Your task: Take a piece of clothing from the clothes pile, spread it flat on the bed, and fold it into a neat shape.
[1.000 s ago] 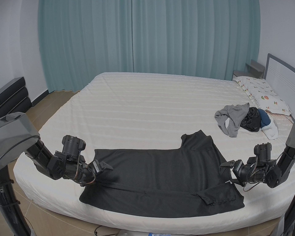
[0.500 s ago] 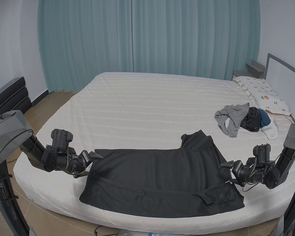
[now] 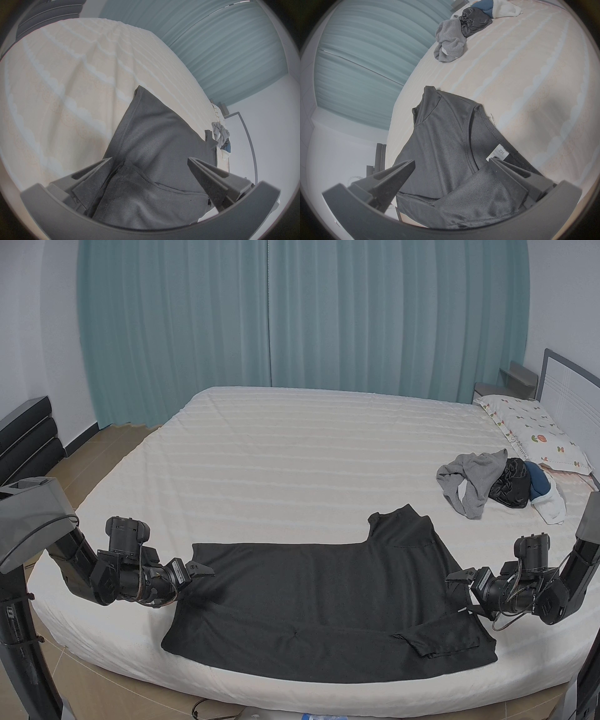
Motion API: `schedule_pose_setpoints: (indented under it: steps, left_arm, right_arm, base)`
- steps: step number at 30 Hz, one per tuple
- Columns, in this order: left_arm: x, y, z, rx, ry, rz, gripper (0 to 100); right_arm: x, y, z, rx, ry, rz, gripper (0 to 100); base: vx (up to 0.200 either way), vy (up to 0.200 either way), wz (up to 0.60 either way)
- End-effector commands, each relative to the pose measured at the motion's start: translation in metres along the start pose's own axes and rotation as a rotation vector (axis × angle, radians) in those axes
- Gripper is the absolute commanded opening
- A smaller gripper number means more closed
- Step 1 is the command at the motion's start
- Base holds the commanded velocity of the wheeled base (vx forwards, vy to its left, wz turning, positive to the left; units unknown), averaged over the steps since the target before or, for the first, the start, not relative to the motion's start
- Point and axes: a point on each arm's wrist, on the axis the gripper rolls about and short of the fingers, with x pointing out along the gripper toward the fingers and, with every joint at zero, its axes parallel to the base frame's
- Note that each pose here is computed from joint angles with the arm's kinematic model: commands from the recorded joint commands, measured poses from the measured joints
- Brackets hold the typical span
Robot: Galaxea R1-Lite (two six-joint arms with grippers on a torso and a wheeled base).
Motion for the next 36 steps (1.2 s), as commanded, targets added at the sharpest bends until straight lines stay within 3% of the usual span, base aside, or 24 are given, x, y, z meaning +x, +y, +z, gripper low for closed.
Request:
schedule_pose_setpoints:
  steps: [1, 6, 7, 24, 30, 36]
  left_arm:
    - [0.006, 0.004, -0.005, -0.004, 0.023, 0.012, 100]
    - [0.009, 0.006, -0.007, -0.005, 0.029, 0.019, 100]
    - [0.009, 0.006, -0.006, -0.005, 0.029, 0.019, 0]
    - [-0.021, 0.006, -0.008, -0.030, -0.006, 0.022, 0]
    - [-0.036, 0.002, -0.010, -0.030, -0.025, 0.016, 0]
    - [-0.045, 0.004, -0.014, -0.035, -0.030, 0.019, 0]
  right_arm:
    - [0.001, -0.001, 0.000, 0.001, 0.003, -0.002, 100]
    - [0.000, -0.001, 0.000, 0.000, 0.002, -0.001, 100]
    - [0.001, -0.001, 0.000, 0.001, 0.003, -0.002, 100]
    - [-0.004, -0.004, 0.001, -0.004, -0.013, -0.014, 100]
    - [-0.006, -0.015, 0.002, -0.096, -0.006, -0.042, 100]
    - [0.000, -0.018, 0.002, -0.158, 0.040, -0.018, 100]
  base:
    - [0.000, 0.000, 0.00]
    - [0.000, 0.000, 0.00]
    - [0.000, 0.000, 0.00]
    - [0.000, 0.000, 0.00]
    - [0.000, 0.000, 0.00]
    - [0.000, 0.000, 0.00]
